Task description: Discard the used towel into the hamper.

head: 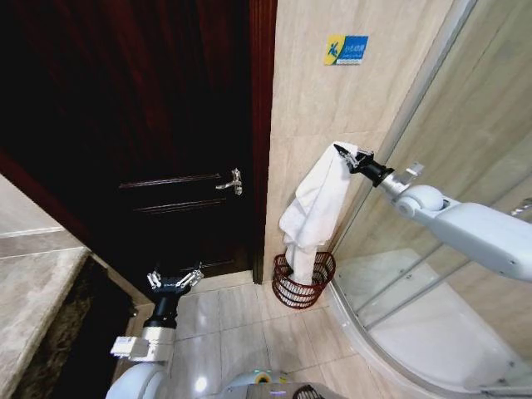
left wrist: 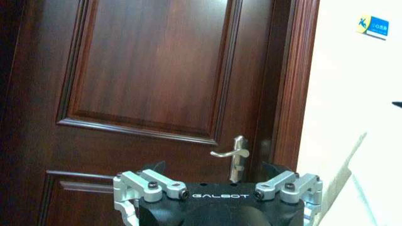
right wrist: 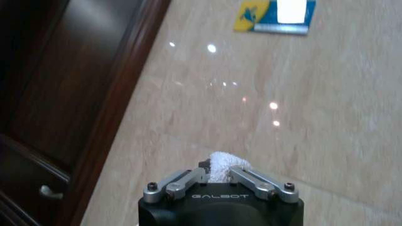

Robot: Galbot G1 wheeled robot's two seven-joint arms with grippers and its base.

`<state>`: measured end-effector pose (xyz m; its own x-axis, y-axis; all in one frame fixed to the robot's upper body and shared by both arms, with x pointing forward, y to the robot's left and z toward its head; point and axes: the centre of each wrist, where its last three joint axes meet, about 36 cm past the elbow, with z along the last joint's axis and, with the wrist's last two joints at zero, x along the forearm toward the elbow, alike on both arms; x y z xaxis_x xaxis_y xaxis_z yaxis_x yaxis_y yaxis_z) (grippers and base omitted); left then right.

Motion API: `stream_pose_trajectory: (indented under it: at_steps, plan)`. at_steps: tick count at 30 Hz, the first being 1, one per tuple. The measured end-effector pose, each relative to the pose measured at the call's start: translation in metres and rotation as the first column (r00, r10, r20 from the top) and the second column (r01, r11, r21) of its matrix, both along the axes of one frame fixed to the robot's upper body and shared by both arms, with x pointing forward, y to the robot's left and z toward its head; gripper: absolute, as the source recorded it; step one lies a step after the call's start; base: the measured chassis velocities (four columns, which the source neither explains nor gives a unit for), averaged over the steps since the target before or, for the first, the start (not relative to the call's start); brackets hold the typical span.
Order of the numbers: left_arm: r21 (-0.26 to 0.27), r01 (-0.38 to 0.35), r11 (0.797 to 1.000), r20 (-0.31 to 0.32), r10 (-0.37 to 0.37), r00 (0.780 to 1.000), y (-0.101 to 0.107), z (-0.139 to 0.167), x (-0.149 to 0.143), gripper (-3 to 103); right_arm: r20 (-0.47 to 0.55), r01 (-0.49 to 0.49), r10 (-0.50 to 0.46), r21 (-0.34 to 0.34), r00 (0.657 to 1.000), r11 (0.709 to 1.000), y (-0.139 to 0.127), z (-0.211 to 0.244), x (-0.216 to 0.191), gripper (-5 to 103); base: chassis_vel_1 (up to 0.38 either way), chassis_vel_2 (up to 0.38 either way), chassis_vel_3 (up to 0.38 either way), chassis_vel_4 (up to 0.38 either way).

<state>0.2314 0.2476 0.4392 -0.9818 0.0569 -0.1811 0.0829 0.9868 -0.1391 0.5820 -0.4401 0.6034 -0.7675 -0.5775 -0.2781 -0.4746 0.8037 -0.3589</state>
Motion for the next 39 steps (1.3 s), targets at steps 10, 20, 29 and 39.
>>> stream_pose_trajectory:
  at_steps: [10, 20, 29, 39]
  plan:
    - [0.000, 0.000, 1.000, 0.000, 0.000, 1.000, 0.000, 0.000, 0.000, 100, -0.047, 0.021, -0.021, -0.007, 0.999, 1.000, -0.006, -0.019, -0.018, 2, 0.000, 0.000, 0.000, 0.000]
    - [0.000, 0.000, 1.000, 0.000, 0.000, 1.000, 0.000, 0.000, 0.000, 100, -0.095, 0.023, -0.026, -0.033, 0.995, 0.999, -0.016, -0.047, -0.007, 2, 0.000, 0.000, 0.000, 0.000]
    - [0.000, 0.000, 1.000, 0.000, 0.000, 1.000, 0.000, 0.000, 0.000, 100, -0.202, 0.040, -0.051, -0.058, 0.978, 0.998, -0.020, -0.079, -0.016, 2, 0.000, 0.000, 0.000, 0.000]
    - [0.000, 0.000, 1.000, 0.000, 0.000, 1.000, 0.000, 0.000, 0.000, 100, -0.275, 0.022, -0.057, -0.129, 0.960, 0.991, -0.017, -0.106, -0.034, 2, 0.000, 0.000, 0.000, 0.000]
